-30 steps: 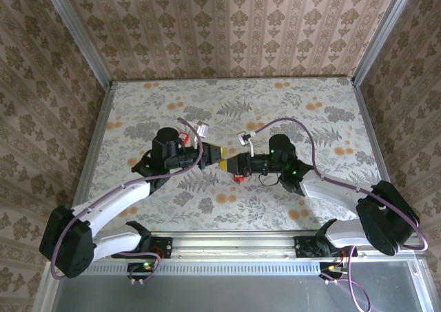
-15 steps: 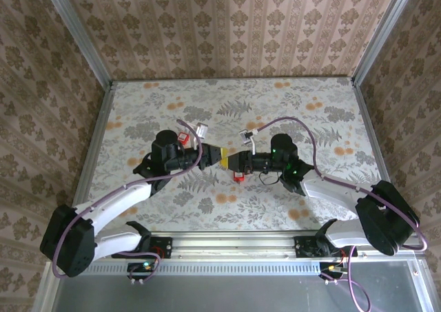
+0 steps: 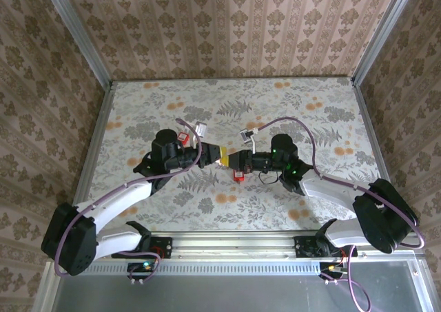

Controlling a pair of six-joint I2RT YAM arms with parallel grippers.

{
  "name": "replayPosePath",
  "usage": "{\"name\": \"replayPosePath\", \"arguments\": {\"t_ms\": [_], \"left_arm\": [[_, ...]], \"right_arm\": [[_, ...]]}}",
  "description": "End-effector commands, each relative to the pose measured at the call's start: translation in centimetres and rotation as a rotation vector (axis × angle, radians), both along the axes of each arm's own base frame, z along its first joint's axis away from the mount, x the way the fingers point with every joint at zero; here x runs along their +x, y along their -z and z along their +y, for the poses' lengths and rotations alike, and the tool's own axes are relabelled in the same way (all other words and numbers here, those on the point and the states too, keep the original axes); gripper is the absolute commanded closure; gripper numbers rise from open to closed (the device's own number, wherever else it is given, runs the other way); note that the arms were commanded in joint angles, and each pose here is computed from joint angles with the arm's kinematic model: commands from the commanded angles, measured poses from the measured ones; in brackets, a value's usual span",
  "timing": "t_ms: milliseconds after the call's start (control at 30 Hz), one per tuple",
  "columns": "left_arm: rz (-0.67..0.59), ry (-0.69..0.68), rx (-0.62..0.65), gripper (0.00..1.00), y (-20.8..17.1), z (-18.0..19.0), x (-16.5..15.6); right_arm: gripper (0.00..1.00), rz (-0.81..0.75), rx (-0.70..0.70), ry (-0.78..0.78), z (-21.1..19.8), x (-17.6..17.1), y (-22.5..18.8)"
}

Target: Unlock with the key

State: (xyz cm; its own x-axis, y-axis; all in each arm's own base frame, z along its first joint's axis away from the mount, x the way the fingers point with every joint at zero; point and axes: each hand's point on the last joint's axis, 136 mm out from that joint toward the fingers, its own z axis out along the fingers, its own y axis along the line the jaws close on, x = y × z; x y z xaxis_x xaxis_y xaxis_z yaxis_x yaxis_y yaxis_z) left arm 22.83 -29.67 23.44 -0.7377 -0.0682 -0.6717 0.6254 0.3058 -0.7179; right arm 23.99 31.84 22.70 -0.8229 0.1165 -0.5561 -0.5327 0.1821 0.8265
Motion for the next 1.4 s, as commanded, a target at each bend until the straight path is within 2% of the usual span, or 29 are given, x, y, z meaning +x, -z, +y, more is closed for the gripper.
{"name": "replayPosePath", "arguments": {"t_ms": [0, 100, 133, 300, 400, 533, 667, 800, 900, 967, 1100, 1367], "left_arm": [[0.073, -0.144, 0.085, 0.79, 2.9, 2.3, 2.3], [0.114, -0.216, 0.066, 0.45, 3.1, 4.1, 3.7], [0.122, -0.232, 0.07, 0.38, 3.1, 4.5, 4.0], [0.144, -0.376, 0.145, 0.14, 3.5, 8.4, 5.6], [0.143, -0.489, 0.293, 0.03, 4.7, 11.4, 6.1], [0.176, -0.535, 0.536, 0.02, 6.9, 14.1, 6.1], [0.222, -0.506, 0.792, 0.02, 9.8, 15.8, 6.8], [0.252, -0.459, 1.034, 0.03, 12.5, 17.2, 8.4], [0.249, -0.421, 1.16, 0.07, 13.9, 17.7, 10.2], [0.258, -0.391, 1.203, 0.11, 14.7, 17.6, 11.4], [0.251, -0.365, 1.3, 0.12, 15.9, 17.7, 14.2], [0.274, -0.279, 1.359, 0.26, 18.8, 16.9, 17.1]], "right_arm": [[1.0, -0.07, 0.052, -0.003, -0.1, -0.7, -2.3], [1.0, -0.069, 0.03, 0.017, -0.5, -0.8, -2.2], [1.0, -0.072, 0.02, 0.019, -0.6, -0.9, -2.1], [1.0, -0.088, -0.075, 0.086, -2.0, -0.9, -1.1], [1.0, -0.111, -0.139, 0.155, -3.3, -0.7, -0.5], [1.0, -0.147, -0.248, 0.235, -5.4, -0.6, 0.3], [1.0, -0.162, -0.336, 0.265, -6.7, -0.9, 1.0], [1.0, -0.166, -0.35, 0.267, -7.2, -1.3, 0.8], [1.0, -0.161, -0.354, 0.275, -7.4, -1.4, 0.9], [1.0, -0.152, -0.354, 0.277, -7.5, -1.5, 1.0], [1.0, -0.143, -0.356, 0.276, -7.5, -1.6, 1.2], [1.0, -0.13, -0.371, 0.271, -7.8, -2.0, 1.5]]}}
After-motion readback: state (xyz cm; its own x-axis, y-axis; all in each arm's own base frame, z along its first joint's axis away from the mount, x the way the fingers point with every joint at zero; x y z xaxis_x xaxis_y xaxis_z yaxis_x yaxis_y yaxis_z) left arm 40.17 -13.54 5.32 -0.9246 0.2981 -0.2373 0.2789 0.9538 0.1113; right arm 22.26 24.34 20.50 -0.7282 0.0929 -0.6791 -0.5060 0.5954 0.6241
